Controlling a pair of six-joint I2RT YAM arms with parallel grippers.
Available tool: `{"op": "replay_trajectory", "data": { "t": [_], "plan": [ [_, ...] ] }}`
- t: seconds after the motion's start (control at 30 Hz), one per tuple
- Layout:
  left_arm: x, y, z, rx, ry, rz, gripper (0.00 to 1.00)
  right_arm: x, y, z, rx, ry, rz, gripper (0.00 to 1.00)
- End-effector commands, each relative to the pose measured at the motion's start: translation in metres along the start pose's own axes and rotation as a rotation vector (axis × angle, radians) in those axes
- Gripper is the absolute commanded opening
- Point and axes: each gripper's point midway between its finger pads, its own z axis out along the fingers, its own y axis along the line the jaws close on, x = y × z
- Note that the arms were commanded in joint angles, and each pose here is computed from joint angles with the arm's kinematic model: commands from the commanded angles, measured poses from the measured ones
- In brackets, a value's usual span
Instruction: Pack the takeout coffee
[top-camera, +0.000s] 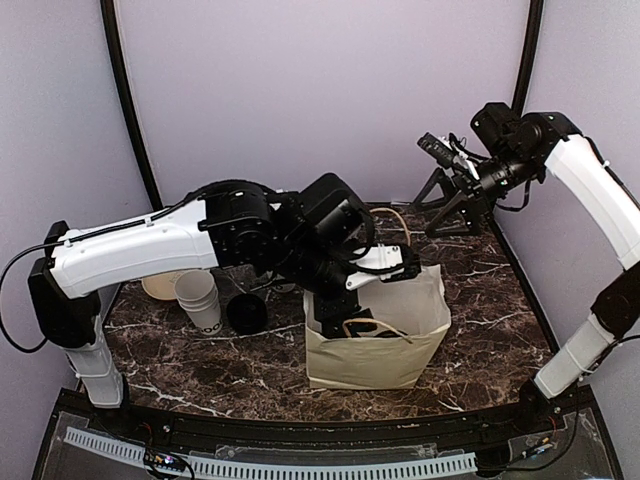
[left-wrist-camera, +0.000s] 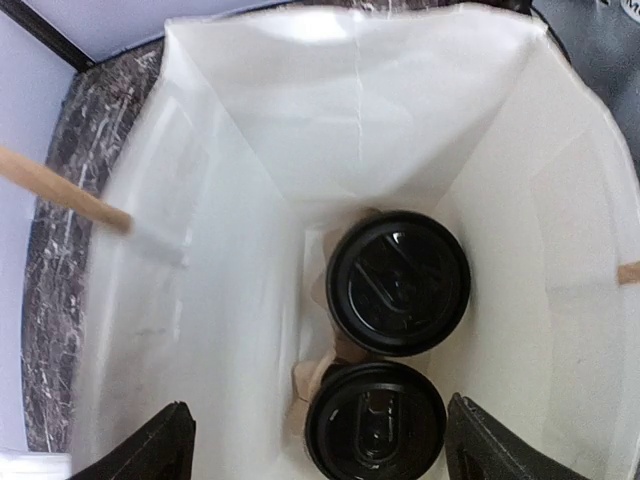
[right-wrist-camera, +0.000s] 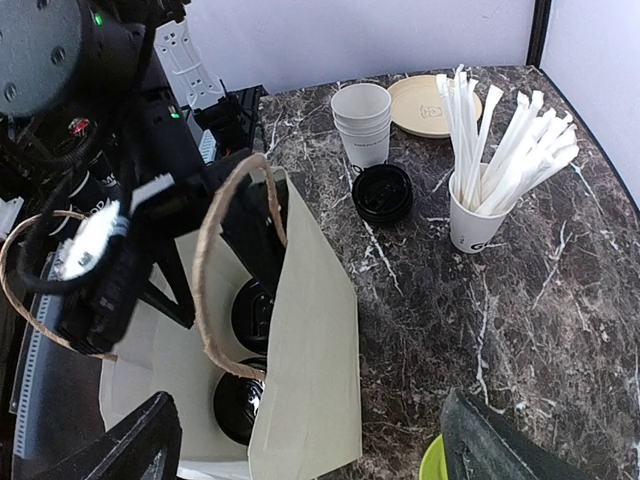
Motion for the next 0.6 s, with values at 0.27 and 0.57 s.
{"op": "replay_trajectory", "data": {
  "t": [0.27, 0.57],
  "plan": [
    [-0.064, 0.052, -0.086, -0.284, -0.33, 0.06, 0.85, -0.008, -0.006, -0.002, 0.029, 0.002, 0.003, 0.9],
    [-0.073, 0.075, -0.152, -0.462, -0.47, 0.039, 0.84, -0.011, -0.014, -0.001, 0.045, -0.006, 0.016, 0.89]
  ]
}}
